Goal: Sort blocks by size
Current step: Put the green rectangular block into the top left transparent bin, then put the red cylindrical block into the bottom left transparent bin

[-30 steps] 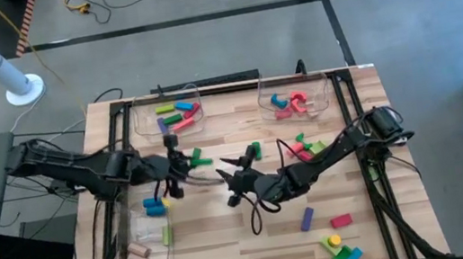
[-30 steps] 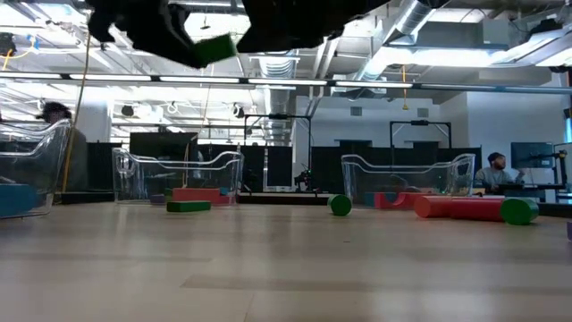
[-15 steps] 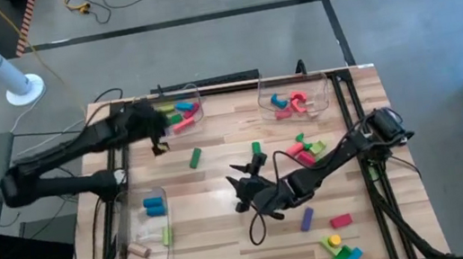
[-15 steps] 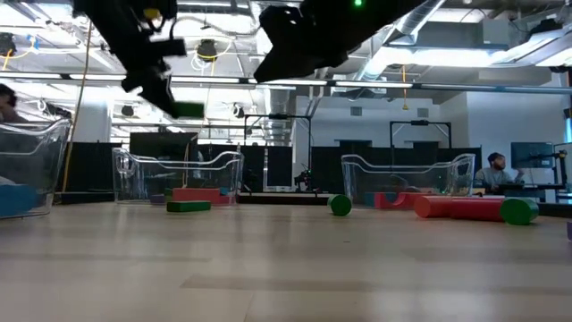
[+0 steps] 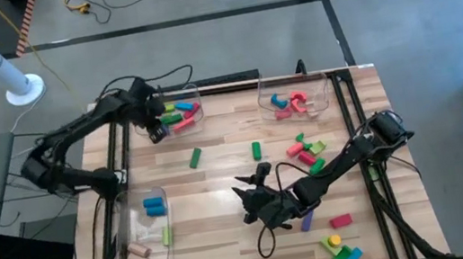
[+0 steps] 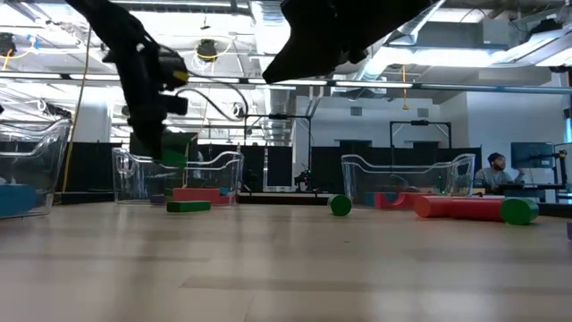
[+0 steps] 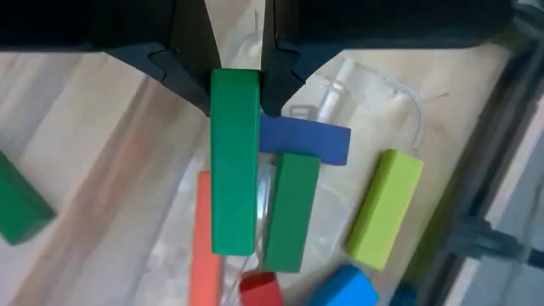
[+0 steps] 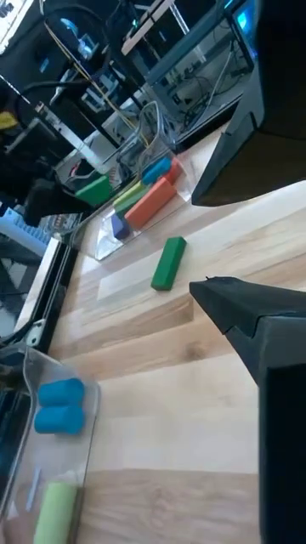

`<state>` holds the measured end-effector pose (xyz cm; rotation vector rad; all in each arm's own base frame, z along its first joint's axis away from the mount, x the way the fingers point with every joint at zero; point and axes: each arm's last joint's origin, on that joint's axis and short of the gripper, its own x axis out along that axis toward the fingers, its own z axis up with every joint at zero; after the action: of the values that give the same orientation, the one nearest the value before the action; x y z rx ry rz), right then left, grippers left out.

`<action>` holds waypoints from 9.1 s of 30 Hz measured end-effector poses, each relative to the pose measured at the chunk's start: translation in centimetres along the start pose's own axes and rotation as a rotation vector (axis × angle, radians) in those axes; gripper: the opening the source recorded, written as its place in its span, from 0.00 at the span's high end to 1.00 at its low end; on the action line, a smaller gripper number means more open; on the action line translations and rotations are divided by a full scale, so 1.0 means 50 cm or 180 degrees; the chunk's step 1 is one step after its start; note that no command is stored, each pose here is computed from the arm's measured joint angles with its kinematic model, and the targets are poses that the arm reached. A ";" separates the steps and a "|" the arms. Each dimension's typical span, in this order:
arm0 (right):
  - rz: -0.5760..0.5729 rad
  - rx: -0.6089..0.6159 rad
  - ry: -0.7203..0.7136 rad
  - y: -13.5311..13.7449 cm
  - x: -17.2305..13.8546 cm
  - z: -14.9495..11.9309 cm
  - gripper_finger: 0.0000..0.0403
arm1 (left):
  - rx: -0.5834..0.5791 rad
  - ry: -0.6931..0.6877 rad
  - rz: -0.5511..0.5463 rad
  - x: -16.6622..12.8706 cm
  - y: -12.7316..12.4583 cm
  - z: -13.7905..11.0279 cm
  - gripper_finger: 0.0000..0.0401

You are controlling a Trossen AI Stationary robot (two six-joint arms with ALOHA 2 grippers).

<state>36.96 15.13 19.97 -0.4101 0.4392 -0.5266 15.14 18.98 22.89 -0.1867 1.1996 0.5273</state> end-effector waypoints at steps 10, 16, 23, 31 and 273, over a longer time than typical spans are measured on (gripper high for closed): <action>0.0027 -0.0081 0.0044 0.005 -0.006 -0.005 0.57 | -0.0077 0.0153 -0.0011 0.034 0.015 0.008 0.80; 0.0023 -0.0088 0.0052 0.004 -0.005 -0.006 0.57 | -0.0093 0.0068 0.0220 0.011 0.017 0.007 0.65; 0.0024 -0.0087 0.0052 0.004 -0.005 -0.006 0.57 | -0.0112 -0.0196 0.0454 -0.034 0.017 0.005 0.51; 0.0024 -0.0078 0.0049 0.004 -0.005 -0.006 0.57 | -0.0161 -0.0771 0.0403 -0.110 -0.002 -0.005 0.51; 0.3109 0.1175 0.2069 -0.098 -0.026 -0.034 0.39 | 0.2015 -0.0404 -0.1500 -0.316 -0.444 -0.233 0.66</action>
<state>33.21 11.53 21.28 0.3648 1.0629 0.2427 12.03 -9.57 30.17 0.1067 1.0977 -0.2568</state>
